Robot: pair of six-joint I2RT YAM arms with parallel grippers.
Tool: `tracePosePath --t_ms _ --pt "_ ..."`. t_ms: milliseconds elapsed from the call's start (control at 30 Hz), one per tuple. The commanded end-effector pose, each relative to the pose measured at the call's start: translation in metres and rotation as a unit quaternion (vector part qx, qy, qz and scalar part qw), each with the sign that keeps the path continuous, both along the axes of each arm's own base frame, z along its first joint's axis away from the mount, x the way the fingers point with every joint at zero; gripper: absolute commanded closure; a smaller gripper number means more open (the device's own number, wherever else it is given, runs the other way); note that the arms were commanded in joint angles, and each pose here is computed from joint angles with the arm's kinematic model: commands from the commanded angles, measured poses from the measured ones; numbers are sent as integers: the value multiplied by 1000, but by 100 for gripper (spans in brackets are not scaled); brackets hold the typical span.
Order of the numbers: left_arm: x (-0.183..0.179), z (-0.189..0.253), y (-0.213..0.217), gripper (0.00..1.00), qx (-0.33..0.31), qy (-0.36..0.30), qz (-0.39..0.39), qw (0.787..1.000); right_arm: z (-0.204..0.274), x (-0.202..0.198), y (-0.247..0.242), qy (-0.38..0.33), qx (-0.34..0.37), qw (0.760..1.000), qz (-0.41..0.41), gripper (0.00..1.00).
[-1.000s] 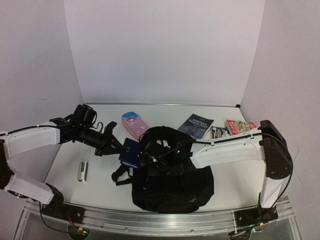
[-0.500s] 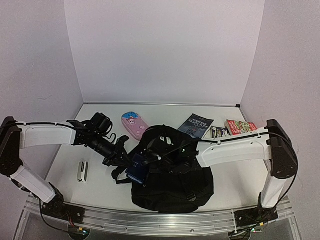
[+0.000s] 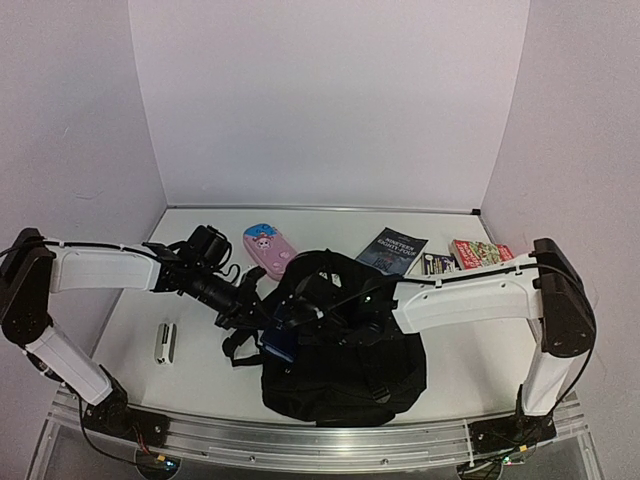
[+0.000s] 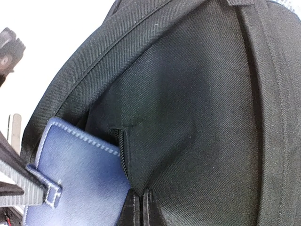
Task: Pack the student bag
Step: Place the personal item in the student bag.
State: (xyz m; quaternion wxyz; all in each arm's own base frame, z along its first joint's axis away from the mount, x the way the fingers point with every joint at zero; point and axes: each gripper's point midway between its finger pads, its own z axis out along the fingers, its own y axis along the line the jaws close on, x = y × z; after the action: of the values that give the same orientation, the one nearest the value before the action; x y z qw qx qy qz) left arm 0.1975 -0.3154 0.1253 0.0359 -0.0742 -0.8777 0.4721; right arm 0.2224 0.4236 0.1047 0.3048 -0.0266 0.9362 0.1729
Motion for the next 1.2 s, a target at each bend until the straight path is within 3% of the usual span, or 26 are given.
tracePosePath --t_ms 0,533,733,800,867,967,1167 --pt "23 18 -22 100 -51 -57 12 997 56 9 34 -25 99 995 9 100" --pt "5 -11 -70 100 -14 -66 -12 998 74 28 50 -60 113 992 -18 100" --pt "8 -11 -66 100 2 -79 1 997 69 30 43 -65 105 992 -31 100" --pt "9 -9 -61 96 11 -88 5 996 66 30 40 -67 102 992 -36 100" --pt "8 -6 -56 86 21 -96 6 995 65 30 37 -68 100 992 -40 100" --pt "9 3 -47 72 36 -116 14 992 67 30 31 -72 97 992 -44 89" --pt "-2 23 -23 52 64 -116 29 991 79 26 15 -94 78 992 -22 50"
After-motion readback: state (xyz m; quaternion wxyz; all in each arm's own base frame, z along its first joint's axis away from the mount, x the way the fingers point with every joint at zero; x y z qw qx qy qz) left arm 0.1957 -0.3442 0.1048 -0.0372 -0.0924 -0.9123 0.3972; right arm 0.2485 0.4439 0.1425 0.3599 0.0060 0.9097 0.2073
